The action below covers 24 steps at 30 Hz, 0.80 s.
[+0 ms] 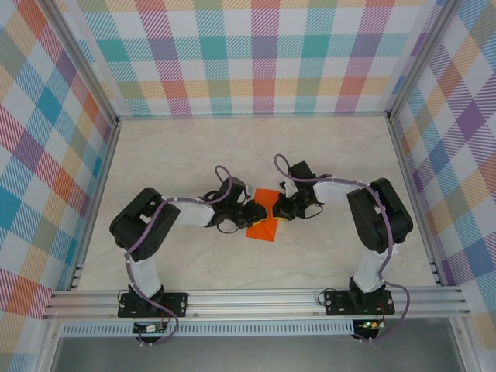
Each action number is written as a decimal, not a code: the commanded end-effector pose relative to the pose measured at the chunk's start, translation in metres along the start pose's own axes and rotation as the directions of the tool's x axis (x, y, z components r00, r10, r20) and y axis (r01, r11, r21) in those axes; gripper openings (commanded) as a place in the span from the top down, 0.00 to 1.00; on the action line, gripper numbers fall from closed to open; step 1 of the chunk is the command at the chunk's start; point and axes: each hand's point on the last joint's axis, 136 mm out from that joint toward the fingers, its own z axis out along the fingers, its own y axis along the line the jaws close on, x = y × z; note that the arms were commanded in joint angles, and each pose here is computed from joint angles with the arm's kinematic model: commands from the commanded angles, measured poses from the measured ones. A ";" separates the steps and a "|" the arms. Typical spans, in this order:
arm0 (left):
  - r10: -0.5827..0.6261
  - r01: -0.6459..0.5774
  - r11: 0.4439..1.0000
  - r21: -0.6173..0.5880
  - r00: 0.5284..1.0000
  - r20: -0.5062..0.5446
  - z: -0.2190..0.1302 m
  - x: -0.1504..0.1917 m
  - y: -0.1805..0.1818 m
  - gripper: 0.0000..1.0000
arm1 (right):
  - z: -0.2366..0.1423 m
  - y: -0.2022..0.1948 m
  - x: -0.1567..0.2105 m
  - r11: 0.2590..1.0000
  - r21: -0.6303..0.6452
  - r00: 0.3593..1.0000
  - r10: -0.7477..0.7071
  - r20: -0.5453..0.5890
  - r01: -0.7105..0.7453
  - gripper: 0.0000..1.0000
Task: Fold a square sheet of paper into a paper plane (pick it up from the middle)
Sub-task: Fold the triangle a second time at the center of the table.
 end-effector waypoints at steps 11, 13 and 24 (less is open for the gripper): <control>0.027 -0.026 0.999 0.037 0.999 -0.031 0.001 0.012 -0.010 0.79 | 0.003 0.002 0.002 1.000 -0.017 1.000 -0.011 -0.026 0.011 0.92; 0.023 -0.022 0.999 0.029 0.999 -0.035 0.002 0.013 -0.007 0.79 | 0.003 0.002 0.002 1.000 -0.016 1.000 -0.010 -0.025 0.010 0.92; 0.000 -0.001 1.000 -0.029 0.999 -0.039 0.006 0.016 0.009 0.79 | 0.005 0.001 0.001 1.000 -0.014 1.000 -0.008 -0.028 0.008 0.92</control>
